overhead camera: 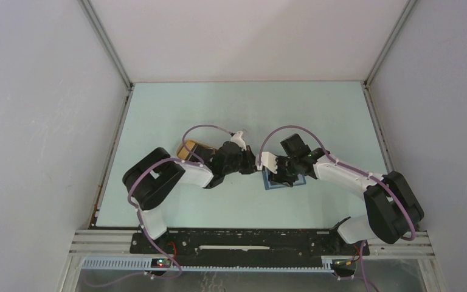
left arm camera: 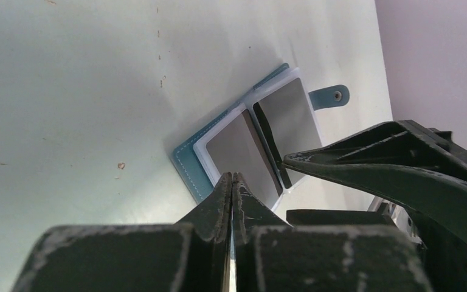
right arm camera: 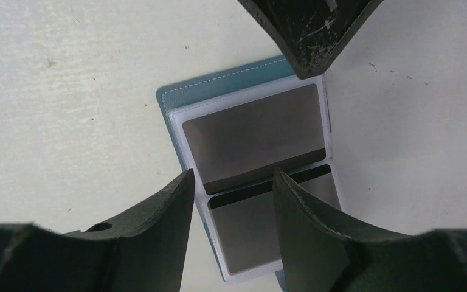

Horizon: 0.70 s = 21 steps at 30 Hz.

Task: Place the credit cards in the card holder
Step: Turn over the card slot in the card holder.

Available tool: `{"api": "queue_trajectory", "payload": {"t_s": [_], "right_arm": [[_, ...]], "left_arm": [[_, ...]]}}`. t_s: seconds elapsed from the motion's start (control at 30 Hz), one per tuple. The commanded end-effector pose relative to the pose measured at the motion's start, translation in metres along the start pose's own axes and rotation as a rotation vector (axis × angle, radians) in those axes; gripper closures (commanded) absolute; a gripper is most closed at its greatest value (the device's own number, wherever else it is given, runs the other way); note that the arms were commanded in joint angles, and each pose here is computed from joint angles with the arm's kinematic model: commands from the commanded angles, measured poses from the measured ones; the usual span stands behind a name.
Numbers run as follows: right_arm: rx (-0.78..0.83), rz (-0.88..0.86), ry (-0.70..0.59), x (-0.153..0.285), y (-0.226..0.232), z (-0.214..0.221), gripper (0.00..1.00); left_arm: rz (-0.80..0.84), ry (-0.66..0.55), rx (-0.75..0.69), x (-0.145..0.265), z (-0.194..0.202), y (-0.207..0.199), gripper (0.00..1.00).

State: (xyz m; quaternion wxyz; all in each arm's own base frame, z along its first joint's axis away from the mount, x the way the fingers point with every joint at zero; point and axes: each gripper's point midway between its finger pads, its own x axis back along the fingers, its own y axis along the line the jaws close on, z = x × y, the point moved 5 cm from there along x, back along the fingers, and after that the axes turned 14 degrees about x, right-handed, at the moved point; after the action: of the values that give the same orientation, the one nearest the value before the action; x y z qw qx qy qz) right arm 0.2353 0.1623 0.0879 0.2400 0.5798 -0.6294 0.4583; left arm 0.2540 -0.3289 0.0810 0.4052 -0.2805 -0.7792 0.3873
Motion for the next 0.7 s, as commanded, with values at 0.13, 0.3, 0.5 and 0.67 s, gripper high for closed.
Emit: {"api": "queue_trajectory", "payload": {"t_s": [0.13,0.3,0.5,0.67], "right_arm": [[0.006,0.046,-0.050,0.011,-0.013,-0.014,0.39],[0.020,-0.009,-0.066,0.000,-0.004,-0.020,0.29],[0.035,-0.020,-0.030,-0.014,0.000,-0.022,0.23],[0.035,-0.024,-0.006,-0.021,0.000,-0.020,0.22]], "left_arm": [[-0.020,0.012,-0.018,-0.009,-0.001,-0.004,0.98],[-0.032,-0.021,-0.045,-0.002,-0.005,-0.003,0.98],[-0.025,-0.069,-0.077,0.009,-0.010,-0.002,0.94],[-0.016,-0.089,-0.087,0.014,-0.011,0.000,0.91]]}}
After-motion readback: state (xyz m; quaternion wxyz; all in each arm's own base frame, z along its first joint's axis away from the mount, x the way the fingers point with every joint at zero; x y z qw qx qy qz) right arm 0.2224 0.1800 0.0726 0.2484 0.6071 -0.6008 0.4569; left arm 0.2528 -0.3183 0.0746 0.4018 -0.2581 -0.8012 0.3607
